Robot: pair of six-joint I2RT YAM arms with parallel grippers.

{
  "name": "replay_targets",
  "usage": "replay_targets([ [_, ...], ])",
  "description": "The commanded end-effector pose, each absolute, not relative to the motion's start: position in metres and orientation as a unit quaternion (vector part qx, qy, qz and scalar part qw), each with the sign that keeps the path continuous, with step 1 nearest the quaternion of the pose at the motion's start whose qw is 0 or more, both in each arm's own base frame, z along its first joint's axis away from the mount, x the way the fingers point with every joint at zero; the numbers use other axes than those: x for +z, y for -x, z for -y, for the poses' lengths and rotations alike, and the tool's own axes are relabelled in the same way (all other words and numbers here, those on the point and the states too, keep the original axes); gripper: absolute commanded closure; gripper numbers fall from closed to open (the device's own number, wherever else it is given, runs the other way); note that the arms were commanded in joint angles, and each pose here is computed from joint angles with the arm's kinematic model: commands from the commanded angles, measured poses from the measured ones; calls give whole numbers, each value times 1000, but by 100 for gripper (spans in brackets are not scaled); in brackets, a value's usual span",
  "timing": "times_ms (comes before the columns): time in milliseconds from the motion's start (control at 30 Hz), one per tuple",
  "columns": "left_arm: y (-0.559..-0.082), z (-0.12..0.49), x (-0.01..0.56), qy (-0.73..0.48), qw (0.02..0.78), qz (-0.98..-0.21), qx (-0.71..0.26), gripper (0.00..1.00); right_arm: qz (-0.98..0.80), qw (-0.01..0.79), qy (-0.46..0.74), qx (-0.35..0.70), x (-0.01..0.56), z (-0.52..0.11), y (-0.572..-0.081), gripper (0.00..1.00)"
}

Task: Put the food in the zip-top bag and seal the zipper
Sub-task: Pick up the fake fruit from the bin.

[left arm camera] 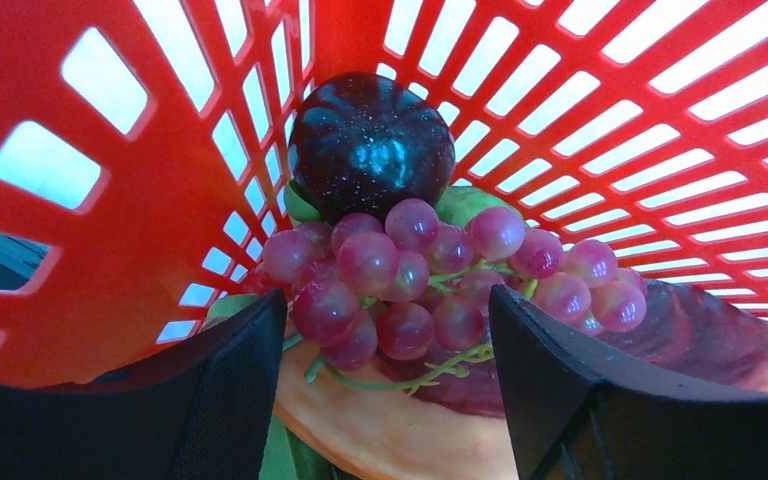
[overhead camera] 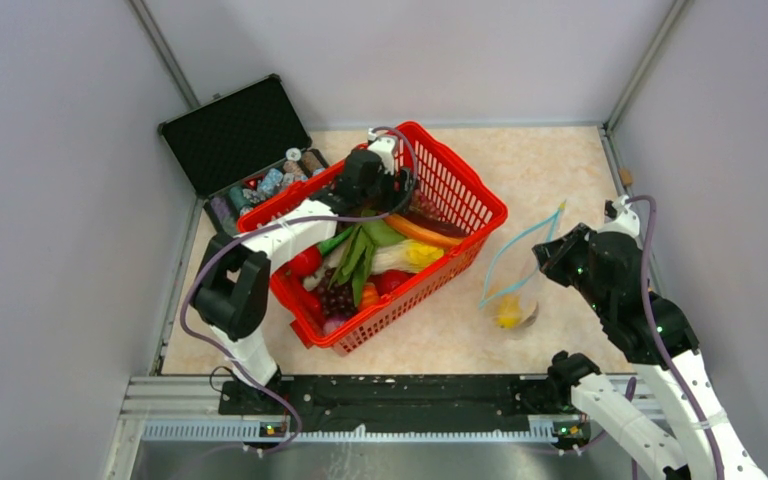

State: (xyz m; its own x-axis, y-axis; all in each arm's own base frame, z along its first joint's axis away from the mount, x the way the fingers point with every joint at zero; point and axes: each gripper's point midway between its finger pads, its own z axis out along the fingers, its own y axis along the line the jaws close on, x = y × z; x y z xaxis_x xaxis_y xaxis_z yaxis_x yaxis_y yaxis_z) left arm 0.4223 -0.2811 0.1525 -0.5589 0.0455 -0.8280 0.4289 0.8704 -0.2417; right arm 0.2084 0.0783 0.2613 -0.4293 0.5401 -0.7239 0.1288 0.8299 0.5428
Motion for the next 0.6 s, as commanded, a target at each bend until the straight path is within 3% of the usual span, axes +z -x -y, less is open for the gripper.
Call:
replay_targets([
  [0, -420, 287, 150, -144, 452, -853, -218, 28, -808, 510, -201, 215, 276, -78, -209, 100],
  [133, -425, 289, 158, -132, 474, -841, -223, 38, -808, 511, -203, 210, 275, -75, -208, 100],
  [233, -424, 293, 164, -135, 479, -836, -233, 58, -808, 512, -205, 208, 276, -74, -207, 100],
  [400, -415, 294, 182, -145, 495, -818, -255, 75, -808, 513, -204, 208, 275, -74, -207, 100],
  [533, -407, 297, 196, -157, 502, -806, -273, 100, -807, 513, -205, 208, 275, -73, -206, 100],
  [567, -406, 296, 201, -157, 506, -802, -276, 100, -807, 513, -205, 208, 275, -73, -207, 100],
])
